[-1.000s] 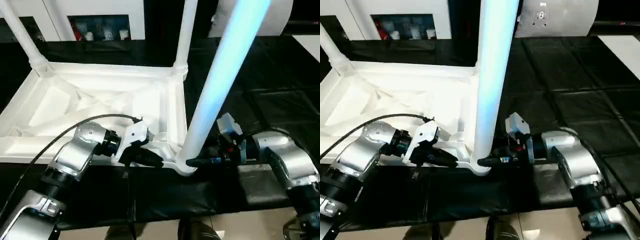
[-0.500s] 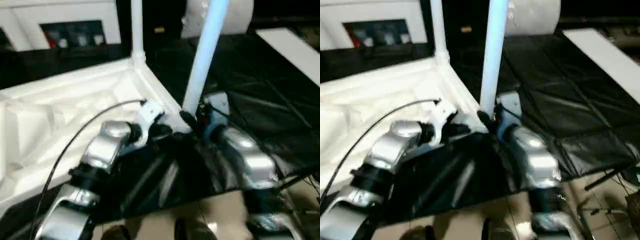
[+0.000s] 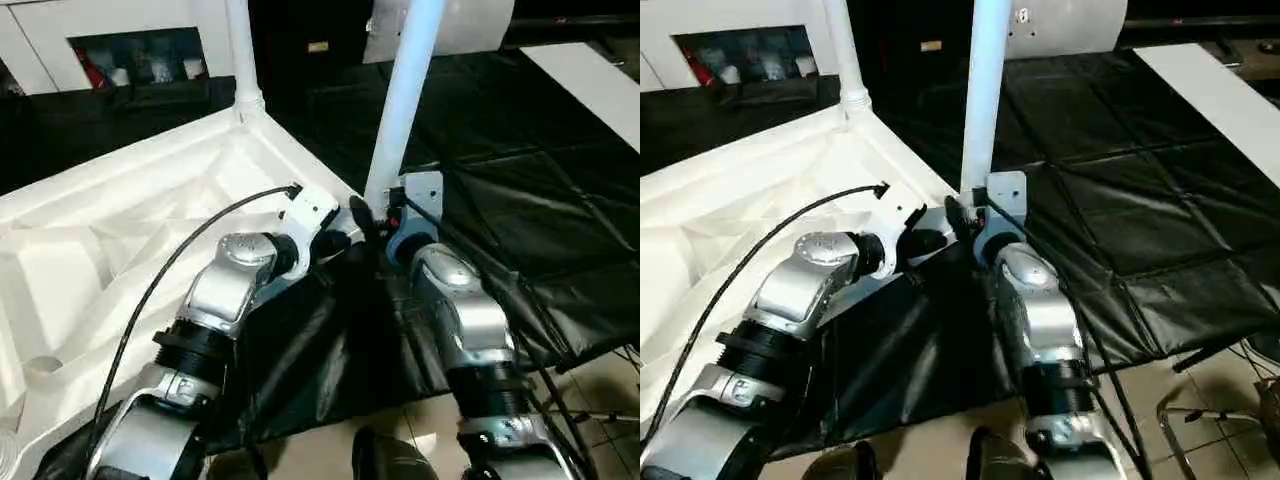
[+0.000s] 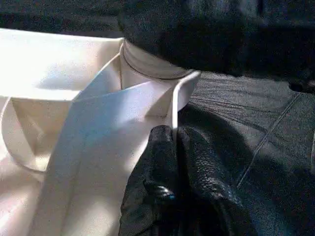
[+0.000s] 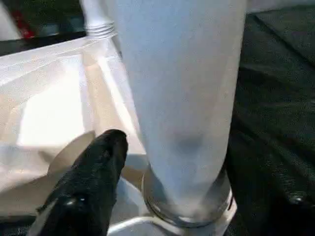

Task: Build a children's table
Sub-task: Rotate leg to tighten

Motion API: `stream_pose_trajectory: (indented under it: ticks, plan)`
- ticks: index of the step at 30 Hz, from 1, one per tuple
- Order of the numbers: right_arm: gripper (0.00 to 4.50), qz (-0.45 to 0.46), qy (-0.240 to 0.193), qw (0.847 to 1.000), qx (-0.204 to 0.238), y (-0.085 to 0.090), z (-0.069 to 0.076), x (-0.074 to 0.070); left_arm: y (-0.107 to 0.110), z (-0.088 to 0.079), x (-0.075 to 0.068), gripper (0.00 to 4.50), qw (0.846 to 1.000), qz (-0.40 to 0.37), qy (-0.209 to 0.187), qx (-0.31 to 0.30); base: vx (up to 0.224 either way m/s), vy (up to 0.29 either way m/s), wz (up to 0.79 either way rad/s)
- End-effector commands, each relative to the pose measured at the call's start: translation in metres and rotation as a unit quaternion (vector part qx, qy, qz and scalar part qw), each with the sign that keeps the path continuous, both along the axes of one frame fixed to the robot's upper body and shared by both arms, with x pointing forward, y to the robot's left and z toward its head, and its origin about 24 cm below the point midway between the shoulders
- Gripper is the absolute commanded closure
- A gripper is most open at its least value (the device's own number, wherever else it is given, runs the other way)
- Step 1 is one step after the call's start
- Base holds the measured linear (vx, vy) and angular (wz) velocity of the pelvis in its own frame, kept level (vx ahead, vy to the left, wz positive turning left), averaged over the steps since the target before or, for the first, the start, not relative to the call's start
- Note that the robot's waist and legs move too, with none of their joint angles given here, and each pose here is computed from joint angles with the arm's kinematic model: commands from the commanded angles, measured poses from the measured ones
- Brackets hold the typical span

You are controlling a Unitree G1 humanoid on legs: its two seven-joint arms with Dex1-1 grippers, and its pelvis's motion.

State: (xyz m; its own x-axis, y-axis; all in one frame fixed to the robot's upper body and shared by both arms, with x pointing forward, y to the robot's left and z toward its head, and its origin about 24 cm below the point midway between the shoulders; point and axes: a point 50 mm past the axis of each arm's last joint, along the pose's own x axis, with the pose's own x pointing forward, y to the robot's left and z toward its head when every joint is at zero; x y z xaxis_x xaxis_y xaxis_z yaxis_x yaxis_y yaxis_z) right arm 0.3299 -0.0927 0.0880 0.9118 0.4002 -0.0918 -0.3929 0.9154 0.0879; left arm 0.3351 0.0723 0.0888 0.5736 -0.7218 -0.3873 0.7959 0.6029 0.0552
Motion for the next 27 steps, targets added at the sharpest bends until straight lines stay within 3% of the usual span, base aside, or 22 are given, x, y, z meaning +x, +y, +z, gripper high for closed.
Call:
stream_pose_trajectory:
  ticks: [1,4,6,9,11,15,18,20,22,27]
  plan:
    - [0.87,0.099,0.013,0.995,0.009,0.024,-0.009,-0.013,-0.009,-0.003,-0.007,4.5,0.999,-0.037,0.0,0.0,0.0,0.0,0.0]
    - [0.58,0.104,0.006,0.995,0.006,0.018,-0.008,-0.013,-0.007,-0.004,-0.008,4.5,0.999,-0.041,0.0,0.005,0.0,0.0,0.0]
    - [0.41,0.186,-0.022,0.982,-0.013,-0.015,-0.006,-0.024,0.012,-0.009,-0.017,4.5,0.993,-0.11,-0.008,0.04,0.0,0.0,0.0]
    - [0.13,0.215,-0.025,0.976,-0.022,-0.027,-0.005,-0.029,0.018,-0.011,-0.022,4.5,0.988,-0.143,-0.01,0.052,0.0,0.0,0.0]
    - [0.05,0.261,-0.018,0.964,-0.036,-0.043,-0.003,-0.034,0.028,-0.012,-0.03,4.5,0.978,-0.199,-0.002,0.067,0.0,0.0,0.0]
    - [0.05,0.334,-0.005,0.941,-0.05,-0.059,0.002,-0.04,0.041,-0.014,-0.041,4.5,0.96,-0.267,0.018,0.082,0.0,0.0,0.0]
    - [0.05,0.364,0.001,0.93,-0.052,-0.062,0.005,-0.042,0.045,-0.013,-0.044,4.5,0.953,-0.291,0.024,0.084,0.0,0.0,0.0]
    - [0.05,0.403,0.01,0.913,-0.059,-0.062,0.006,-0.044,0.052,-0.013,-0.046,4.5,0.945,-0.311,0.028,0.097,0.0,0.0,0.0]
    - [0.05,0.421,0.011,0.905,-0.064,-0.061,0.006,-0.046,0.055,-0.014,-0.044,4.5,0.946,-0.305,0.023,0.105,0.0,0.0,0.0]
    - [0.05,0.434,0.013,0.898,-0.073,-0.059,0.005,-0.047,0.058,-0.015,-0.041,4.5,0.95,-0.293,0.022,0.11,0.0,0.0,0.0]
